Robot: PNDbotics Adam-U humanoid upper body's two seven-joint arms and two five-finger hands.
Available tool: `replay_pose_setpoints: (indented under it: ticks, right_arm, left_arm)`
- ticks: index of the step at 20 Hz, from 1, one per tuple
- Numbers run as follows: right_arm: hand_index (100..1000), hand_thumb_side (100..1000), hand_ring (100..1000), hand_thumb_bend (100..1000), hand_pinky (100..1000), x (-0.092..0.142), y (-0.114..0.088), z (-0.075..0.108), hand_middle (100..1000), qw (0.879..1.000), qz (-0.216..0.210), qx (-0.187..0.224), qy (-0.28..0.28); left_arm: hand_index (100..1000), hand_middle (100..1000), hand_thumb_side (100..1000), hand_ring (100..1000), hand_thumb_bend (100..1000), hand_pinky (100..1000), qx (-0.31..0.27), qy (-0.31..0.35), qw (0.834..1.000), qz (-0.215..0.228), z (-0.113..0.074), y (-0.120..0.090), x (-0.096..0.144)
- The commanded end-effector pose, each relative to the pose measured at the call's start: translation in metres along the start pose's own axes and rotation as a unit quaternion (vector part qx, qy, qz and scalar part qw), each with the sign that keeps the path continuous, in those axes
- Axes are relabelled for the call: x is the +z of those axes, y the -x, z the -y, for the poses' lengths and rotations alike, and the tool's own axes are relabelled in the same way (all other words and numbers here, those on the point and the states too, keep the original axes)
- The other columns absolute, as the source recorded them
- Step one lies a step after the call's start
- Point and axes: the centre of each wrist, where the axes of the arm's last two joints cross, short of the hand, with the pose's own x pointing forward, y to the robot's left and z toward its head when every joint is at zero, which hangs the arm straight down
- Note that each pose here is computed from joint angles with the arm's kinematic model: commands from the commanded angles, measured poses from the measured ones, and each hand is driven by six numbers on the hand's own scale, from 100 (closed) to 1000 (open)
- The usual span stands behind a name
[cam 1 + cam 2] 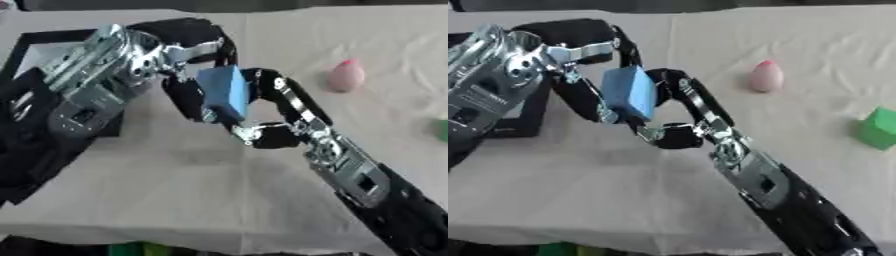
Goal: Pick up the objects with one hand, pass them to the other hand, and then place them into the box on the other side of the table.
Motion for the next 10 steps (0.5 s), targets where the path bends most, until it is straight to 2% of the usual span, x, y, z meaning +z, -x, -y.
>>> replay_pose_setpoints:
  ticks: [1, 4, 8, 10]
  right_arm:
    - [575, 100, 602, 100, 604, 0.0003, -0.0008, 0.0058, 537, 1.000, -0.004, 0.005, 0.004]
    - [580, 100, 603, 100, 605, 0.0004, -0.0003, 0.0056, 542, 1.000, -0.008, 0.003, 0.008]
    - [589, 100, 607, 176, 607, 0.0009, 0.0001, 0.0051, 548, 1.000, -0.016, 0.002, 0.014]
    - [596, 100, 611, 241, 608, 0.0015, 0.0012, 0.0045, 553, 1.000, -0.026, 0.002, 0.015]
  left_arm:
    - [587, 530, 100, 854, 368, 869, 0.041, 0.039, 0.997, -0.060, -0.0154, 0.0032, 0.0115]
    - [557, 506, 100, 841, 342, 860, 0.039, 0.032, 0.997, -0.061, -0.0161, 0.0026, 0.0123]
    - [527, 486, 100, 824, 332, 851, 0.040, 0.026, 0.997, -0.065, -0.0161, 0.0031, 0.0126]
    - [515, 481, 100, 819, 323, 847, 0.041, 0.022, 0.997, -0.066, -0.0164, 0.0037, 0.0132]
